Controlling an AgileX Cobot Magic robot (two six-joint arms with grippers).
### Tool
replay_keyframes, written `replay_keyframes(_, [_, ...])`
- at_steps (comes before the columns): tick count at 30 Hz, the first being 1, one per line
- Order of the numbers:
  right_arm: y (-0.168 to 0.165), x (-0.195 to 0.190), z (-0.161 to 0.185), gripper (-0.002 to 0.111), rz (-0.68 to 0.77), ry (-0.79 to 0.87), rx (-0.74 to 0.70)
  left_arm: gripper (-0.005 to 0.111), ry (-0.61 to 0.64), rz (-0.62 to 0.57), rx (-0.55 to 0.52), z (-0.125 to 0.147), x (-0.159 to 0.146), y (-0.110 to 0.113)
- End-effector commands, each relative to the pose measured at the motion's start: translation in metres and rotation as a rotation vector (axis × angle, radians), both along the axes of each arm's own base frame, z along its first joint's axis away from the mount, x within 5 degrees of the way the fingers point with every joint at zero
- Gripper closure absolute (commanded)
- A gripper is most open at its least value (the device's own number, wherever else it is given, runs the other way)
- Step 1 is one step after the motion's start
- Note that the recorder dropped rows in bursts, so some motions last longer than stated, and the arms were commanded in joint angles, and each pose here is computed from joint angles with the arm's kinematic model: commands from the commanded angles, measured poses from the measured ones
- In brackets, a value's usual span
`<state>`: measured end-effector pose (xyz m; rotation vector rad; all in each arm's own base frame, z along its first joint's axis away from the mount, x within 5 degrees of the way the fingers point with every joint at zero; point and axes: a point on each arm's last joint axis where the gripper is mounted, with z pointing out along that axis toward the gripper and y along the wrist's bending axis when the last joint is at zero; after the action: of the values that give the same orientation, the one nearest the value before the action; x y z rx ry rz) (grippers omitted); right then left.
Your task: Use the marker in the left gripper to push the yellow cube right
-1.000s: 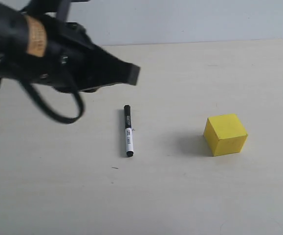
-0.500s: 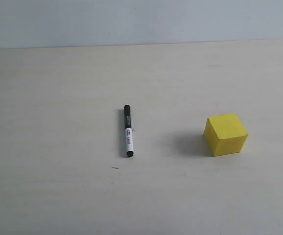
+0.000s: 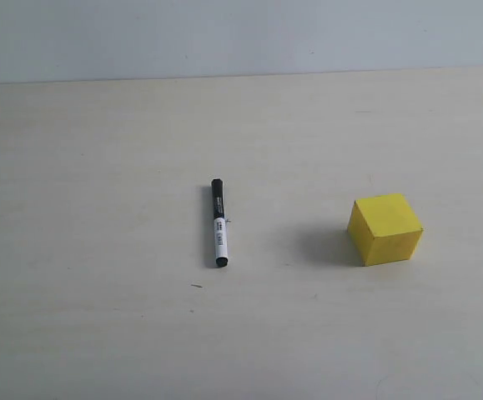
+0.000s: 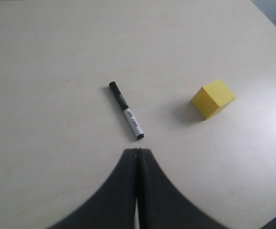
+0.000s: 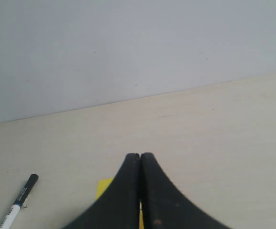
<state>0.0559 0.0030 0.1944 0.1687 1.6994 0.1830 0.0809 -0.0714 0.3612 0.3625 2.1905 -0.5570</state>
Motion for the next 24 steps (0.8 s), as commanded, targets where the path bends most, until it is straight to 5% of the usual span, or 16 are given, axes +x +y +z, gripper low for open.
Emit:
replay_keyframes(1, [0.000,0.000,-0.001,0.108,0.000,-0.003,-0.010,0.107,-0.057,-0.027,0.016,0.002,-0.006,0.008])
replay_keyframes(5, [0.000,0.000,-0.001,0.108,0.000,-0.003,-0.010,0.107,-0.182,-0.046,0.079,0.008,-0.011,0.022])
replay_keyframes(14, [0.000,0.000,-0.001,0.108,0.000,-0.003,-0.010,0.107,-0.307,0.146,-0.030,0.019,-0.038,0.064])
replay_keyframes(24, [0.000,0.000,-0.001,0.108,0.000,-0.003,-0.010,0.107,-0.473,0.613,-0.003,0.023,-0.079,0.098])
